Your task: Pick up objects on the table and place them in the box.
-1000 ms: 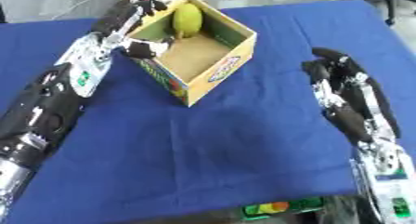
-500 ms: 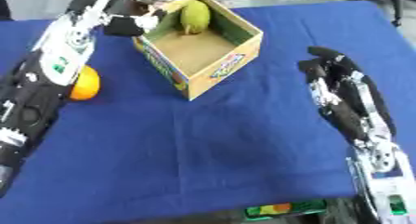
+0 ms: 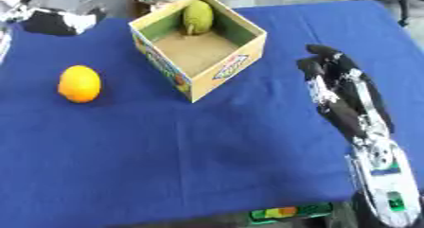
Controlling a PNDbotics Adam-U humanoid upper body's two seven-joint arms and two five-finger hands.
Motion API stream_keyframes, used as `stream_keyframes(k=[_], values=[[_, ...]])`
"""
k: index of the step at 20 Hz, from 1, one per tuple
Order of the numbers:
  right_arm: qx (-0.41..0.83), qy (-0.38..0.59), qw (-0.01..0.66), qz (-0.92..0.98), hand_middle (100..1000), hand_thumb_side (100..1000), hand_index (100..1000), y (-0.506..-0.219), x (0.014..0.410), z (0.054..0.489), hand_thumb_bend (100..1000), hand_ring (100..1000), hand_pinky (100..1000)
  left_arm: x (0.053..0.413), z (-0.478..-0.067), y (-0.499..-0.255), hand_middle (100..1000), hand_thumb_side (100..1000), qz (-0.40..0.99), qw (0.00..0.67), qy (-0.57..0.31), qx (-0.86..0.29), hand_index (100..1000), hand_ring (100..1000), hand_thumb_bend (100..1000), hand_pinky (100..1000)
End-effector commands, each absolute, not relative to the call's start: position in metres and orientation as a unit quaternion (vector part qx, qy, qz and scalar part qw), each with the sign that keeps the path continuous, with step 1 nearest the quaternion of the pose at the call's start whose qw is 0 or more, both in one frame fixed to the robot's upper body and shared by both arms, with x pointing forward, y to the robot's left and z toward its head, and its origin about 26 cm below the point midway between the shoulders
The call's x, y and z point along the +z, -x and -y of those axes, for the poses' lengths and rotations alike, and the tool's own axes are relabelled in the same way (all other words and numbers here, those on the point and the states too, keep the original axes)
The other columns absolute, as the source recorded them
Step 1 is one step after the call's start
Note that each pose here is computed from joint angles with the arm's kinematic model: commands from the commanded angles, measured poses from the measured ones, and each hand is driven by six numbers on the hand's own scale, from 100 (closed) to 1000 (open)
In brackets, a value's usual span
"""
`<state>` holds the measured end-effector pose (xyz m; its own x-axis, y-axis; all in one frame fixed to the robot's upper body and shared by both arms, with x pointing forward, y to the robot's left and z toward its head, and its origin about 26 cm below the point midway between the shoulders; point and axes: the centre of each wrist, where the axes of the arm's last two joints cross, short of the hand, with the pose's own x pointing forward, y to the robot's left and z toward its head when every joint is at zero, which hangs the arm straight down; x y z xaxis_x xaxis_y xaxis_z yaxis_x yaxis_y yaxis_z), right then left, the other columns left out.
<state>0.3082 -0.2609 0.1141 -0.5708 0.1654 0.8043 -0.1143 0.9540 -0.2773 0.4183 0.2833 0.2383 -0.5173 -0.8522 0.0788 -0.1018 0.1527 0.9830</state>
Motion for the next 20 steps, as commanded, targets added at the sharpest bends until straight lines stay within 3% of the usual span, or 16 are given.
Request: stream_keyframes(k=[1, 11, 16, 20], values=[[0.155, 0.027, 0.454, 0.877, 593, 500, 817, -0.308, 0.121, 0.266, 100, 773, 829, 0.241, -0.313, -0.417, 774, 305, 0.621, 0.36, -0.378, -0.585, 849, 755, 452, 705], [0.153, 0.027, 0.456, 0.876, 593, 499, 817, -0.308, 0.119, 0.266, 100, 772, 830, 0.193, -0.341, -0.438, 759, 293, 0.532, 0.433, -0.354, -0.636, 840, 686, 468, 699], [0.152, 0.026, 0.457, 0.876, 592, 499, 817, -0.308, 0.118, 0.265, 100, 771, 830, 0.169, -0.335, -0.446, 748, 304, 0.547, 0.447, -0.313, -0.635, 829, 672, 436, 676], [0.152, 0.025, 0.457, 0.876, 592, 498, 817, -0.308, 0.118, 0.265, 100, 771, 830, 0.162, -0.328, -0.449, 715, 225, 0.56, 0.443, -0.289, -0.637, 799, 651, 362, 663]])
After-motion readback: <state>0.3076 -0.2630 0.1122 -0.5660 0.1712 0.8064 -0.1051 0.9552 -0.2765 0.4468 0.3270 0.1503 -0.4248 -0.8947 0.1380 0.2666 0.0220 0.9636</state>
